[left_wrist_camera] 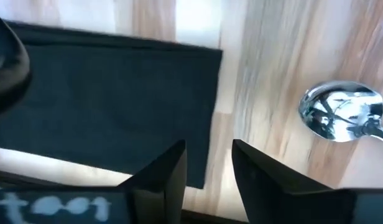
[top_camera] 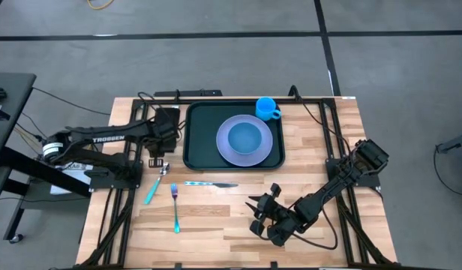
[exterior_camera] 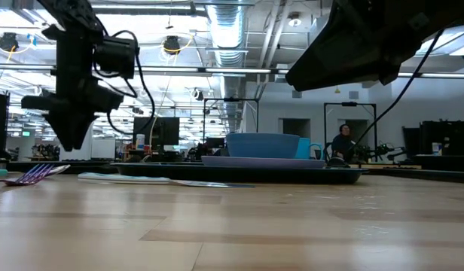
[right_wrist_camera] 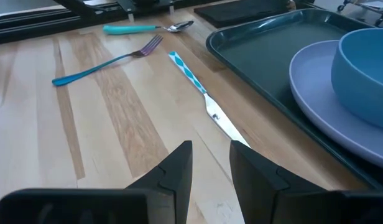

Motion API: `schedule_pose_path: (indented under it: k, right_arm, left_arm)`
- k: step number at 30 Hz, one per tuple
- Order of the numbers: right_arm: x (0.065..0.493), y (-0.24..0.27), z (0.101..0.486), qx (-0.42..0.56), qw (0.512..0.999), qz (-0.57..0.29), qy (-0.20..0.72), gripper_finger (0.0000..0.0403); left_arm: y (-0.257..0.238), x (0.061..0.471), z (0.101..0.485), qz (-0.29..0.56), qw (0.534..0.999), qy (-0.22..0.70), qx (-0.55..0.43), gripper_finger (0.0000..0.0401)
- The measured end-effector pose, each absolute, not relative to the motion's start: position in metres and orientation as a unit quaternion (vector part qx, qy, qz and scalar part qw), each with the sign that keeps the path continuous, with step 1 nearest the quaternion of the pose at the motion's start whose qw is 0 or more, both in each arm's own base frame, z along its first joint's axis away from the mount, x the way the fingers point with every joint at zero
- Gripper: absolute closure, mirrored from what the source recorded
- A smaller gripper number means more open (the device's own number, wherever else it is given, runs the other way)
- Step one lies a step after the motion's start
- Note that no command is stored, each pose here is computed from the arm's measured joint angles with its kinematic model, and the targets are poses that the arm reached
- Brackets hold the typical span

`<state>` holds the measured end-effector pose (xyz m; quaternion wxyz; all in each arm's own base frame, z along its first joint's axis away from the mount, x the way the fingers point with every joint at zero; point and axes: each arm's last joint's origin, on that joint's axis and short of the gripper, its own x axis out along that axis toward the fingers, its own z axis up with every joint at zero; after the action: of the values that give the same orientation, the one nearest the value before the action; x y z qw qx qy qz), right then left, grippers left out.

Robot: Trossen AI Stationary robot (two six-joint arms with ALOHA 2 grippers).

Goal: Set up tray
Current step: Put the black napkin on the black tray to the right of the purple plate

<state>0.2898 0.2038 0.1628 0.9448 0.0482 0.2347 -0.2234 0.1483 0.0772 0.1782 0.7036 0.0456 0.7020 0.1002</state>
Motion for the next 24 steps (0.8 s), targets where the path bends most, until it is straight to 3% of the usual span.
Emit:
schedule_pose_path:
  k: [9, 19, 24]
  right_arm:
    - [0.289, 0.205, 0.162, 0.052, 0.945, -0.214, 0.243, 0.0303]
    - [0.289, 0.205, 0.162, 0.056, 0.944, -0.204, 0.251, 0.0303]
    - [0.289, 0.205, 0.162, 0.054, 0.945, -0.204, 0.252, 0.0303]
  left_arm:
    - [0.078, 0.144, 0.167, 0.116, 0.691, 0.709, 0.077, 0.0262]
    - [0.086, 0.142, 0.163, 0.123, 0.699, 0.703, 0.046, 0.0261]
    - [0.089, 0.146, 0.153, 0.108, 0.681, 0.723, 0.041, 0.0261]
